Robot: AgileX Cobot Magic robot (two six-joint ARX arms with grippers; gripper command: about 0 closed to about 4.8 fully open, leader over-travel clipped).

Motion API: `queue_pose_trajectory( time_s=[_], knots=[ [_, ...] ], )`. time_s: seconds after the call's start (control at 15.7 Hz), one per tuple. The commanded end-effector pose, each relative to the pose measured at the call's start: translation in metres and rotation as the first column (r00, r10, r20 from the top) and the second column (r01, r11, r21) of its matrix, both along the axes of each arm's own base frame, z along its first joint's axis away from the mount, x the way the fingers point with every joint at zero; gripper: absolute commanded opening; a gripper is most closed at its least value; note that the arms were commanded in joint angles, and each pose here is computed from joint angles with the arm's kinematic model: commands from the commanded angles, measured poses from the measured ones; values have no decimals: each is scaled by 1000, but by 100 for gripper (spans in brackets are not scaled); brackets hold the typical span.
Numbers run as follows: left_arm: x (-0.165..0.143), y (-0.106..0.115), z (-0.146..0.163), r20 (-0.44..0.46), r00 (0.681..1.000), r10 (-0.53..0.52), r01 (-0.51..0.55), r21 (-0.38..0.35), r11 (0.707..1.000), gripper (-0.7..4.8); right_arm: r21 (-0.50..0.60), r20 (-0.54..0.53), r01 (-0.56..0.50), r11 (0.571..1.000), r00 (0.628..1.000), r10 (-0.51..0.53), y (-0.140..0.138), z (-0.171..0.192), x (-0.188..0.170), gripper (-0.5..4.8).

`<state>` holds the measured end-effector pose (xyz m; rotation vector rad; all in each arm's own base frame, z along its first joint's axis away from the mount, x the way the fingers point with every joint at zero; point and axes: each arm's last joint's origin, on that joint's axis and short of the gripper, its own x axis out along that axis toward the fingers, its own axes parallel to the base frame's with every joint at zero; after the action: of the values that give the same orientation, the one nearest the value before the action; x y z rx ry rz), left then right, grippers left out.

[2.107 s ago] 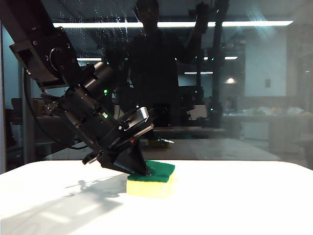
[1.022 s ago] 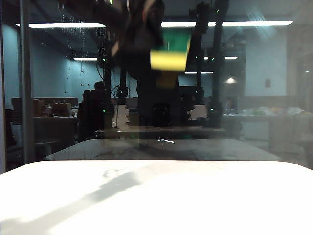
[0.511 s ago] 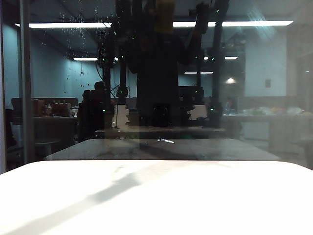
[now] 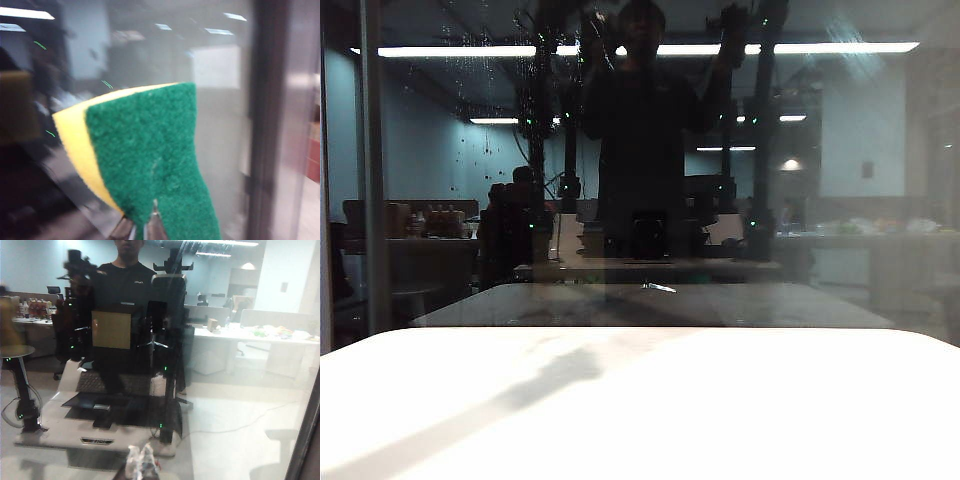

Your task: Reach upward to find where there is water on the glass, pick up the sponge from the table, dry the water, and finally place the sponge back on the table.

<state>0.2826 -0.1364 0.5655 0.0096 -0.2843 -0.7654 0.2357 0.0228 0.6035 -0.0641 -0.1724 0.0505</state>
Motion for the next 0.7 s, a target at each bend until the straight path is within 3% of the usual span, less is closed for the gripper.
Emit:
queue_pose_trajectory(
  time_s=[0.06, 0.38, 0.7],
  knots=[
    [5, 19, 10, 65, 996, 53, -50, -40, 998, -6, 2, 35, 6, 1000, 999, -6, -1, 5, -5, -6],
    [30, 45, 5, 72, 985, 157, -152, -72, 986, -6, 2, 31, 6, 1000, 1000, -6, -1, 5, -5, -6],
    [60, 86, -2, 38, 961, 273, -262, -185, 947, -6, 1, 26, 6, 1000, 1000, -6, -1, 4, -6, -6]
  ],
)
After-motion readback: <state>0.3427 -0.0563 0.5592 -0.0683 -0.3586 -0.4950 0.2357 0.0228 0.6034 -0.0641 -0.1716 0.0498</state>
